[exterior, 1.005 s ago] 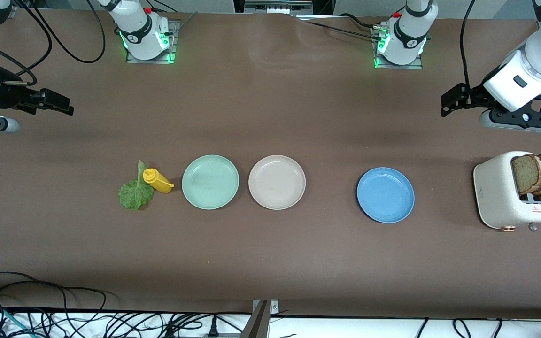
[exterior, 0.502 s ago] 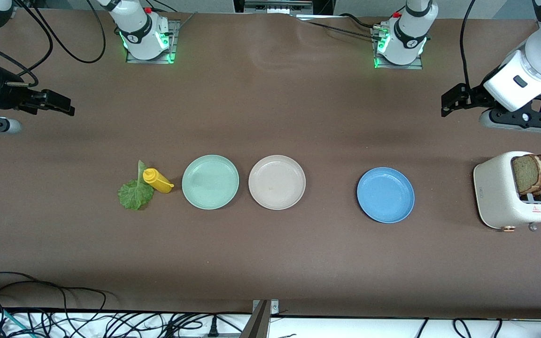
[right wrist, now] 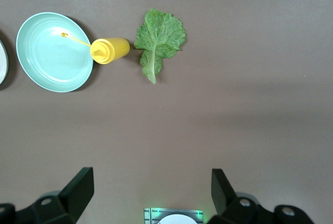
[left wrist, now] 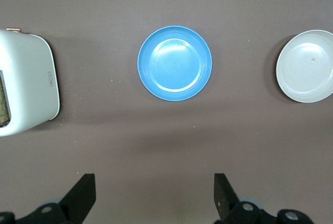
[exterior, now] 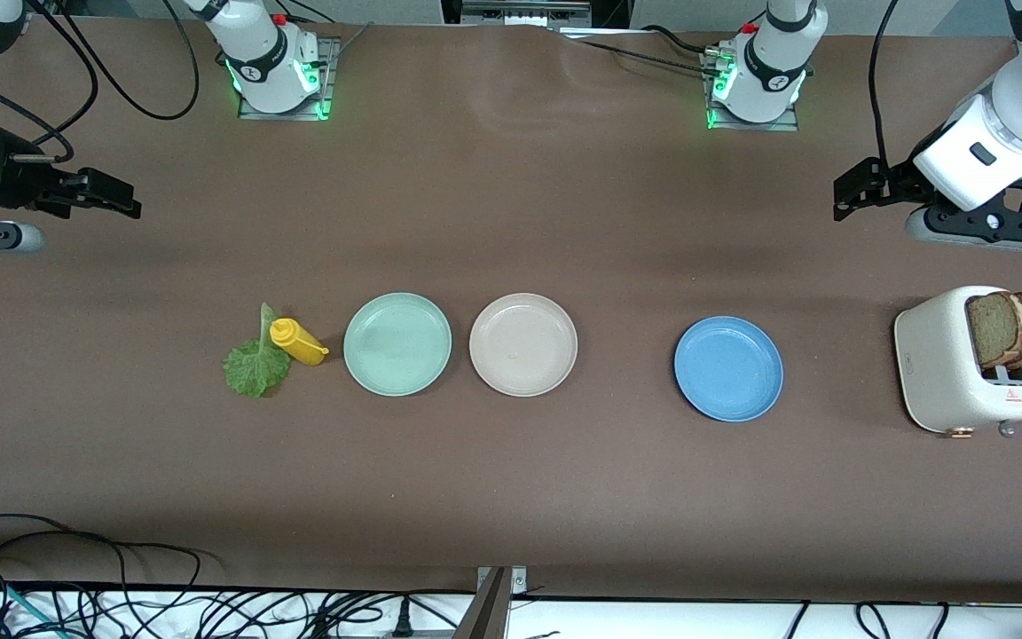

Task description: Make sandwich on beige plate with both arms

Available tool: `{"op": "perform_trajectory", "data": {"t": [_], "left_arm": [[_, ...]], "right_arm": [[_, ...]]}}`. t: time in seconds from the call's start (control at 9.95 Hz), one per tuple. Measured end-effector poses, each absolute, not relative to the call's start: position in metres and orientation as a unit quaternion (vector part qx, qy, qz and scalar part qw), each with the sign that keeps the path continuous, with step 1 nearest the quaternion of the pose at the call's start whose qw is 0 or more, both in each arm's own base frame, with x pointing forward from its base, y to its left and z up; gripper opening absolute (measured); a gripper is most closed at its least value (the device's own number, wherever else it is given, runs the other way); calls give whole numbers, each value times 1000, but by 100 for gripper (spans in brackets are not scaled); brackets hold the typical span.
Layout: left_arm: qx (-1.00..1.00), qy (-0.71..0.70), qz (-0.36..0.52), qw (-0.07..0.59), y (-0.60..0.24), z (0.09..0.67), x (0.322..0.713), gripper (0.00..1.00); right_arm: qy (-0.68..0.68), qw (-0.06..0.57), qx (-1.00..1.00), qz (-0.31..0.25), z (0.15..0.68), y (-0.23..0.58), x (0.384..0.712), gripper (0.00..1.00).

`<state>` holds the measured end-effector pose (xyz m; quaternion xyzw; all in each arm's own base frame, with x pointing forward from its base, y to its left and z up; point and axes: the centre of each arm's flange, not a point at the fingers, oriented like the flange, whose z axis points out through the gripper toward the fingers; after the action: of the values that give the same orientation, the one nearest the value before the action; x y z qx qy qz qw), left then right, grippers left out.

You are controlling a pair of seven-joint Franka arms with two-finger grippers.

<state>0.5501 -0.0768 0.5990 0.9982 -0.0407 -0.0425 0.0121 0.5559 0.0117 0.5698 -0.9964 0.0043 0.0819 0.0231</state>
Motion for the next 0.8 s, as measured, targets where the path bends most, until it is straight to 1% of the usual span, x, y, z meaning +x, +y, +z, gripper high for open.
{"op": "perform_trajectory", "data": {"t": [0.8], "left_arm": [[998,-41,-43,12,-77,599,550,100]], "right_arm": [[5,23,-996,87,564,11,555,100]]}}
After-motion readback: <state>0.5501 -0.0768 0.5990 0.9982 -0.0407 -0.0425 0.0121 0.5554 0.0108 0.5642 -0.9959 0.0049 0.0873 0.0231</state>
